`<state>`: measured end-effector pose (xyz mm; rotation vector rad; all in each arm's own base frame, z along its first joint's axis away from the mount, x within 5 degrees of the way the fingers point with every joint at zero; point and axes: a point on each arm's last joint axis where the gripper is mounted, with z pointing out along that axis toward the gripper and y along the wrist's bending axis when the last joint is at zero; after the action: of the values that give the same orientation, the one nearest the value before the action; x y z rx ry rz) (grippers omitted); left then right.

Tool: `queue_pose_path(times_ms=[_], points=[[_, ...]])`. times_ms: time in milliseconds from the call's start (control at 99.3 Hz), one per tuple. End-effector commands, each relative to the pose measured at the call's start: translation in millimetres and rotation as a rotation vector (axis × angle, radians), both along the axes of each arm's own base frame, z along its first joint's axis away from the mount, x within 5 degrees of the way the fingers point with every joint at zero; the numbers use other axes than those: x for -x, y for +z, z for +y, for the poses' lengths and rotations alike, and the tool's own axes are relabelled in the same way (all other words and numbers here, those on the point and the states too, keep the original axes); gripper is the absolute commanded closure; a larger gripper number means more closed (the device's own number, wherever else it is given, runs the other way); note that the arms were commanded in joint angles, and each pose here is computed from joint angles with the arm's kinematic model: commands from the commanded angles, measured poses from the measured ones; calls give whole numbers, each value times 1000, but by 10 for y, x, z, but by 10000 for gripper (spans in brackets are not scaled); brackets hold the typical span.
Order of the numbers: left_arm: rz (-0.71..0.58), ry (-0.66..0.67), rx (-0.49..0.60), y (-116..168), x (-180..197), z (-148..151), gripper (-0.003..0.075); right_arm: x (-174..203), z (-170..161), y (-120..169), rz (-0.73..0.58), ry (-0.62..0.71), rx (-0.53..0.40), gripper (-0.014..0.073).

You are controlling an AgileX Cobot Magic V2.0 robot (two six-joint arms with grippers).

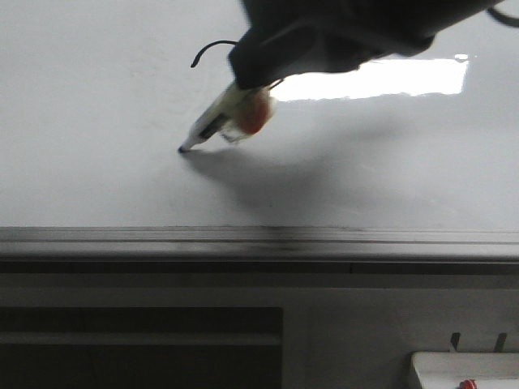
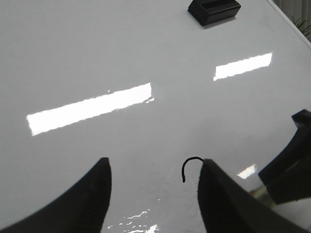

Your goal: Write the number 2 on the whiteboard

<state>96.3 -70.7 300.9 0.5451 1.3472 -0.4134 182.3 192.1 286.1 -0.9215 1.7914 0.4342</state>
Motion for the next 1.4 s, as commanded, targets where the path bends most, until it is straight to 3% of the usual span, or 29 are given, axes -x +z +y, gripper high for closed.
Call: queue_pose_path(times_ms=[0, 171, 332, 574, 715, 1017, 1238, 1309, 1389], points=[[-73, -1, 77, 169, 9, 10, 356, -82, 97, 69, -49, -13, -66, 664], [-73, -1, 77, 169, 9, 10, 356, -81, -8, 60, -21, -44, -63, 664], [-73, -1, 77, 169, 9, 10, 356, -55, -353, -42, 71, -121, 15, 664], [-73, -1, 77, 169, 9, 10, 356, 107, -653, -69, 50, -181, -8, 664], [-60, 0, 68, 154, 6, 9, 356, 205, -583, 61, 15, -126, -39, 666], [-31, 1, 47, 123, 0, 6, 356, 529, -218, 356, -30, 122, -49, 666], [-21, 0, 45, 115, -1, 4, 356, 617, -91, 507, -75, 187, -102, 666], [2, -20, 15, 82, 11, -19, 356, 603, -54, 557, -80, 195, -97, 666], [49, -79, -91, -11, 52, -83, 356, 563, 7, 590, -83, 205, -62, 666]])
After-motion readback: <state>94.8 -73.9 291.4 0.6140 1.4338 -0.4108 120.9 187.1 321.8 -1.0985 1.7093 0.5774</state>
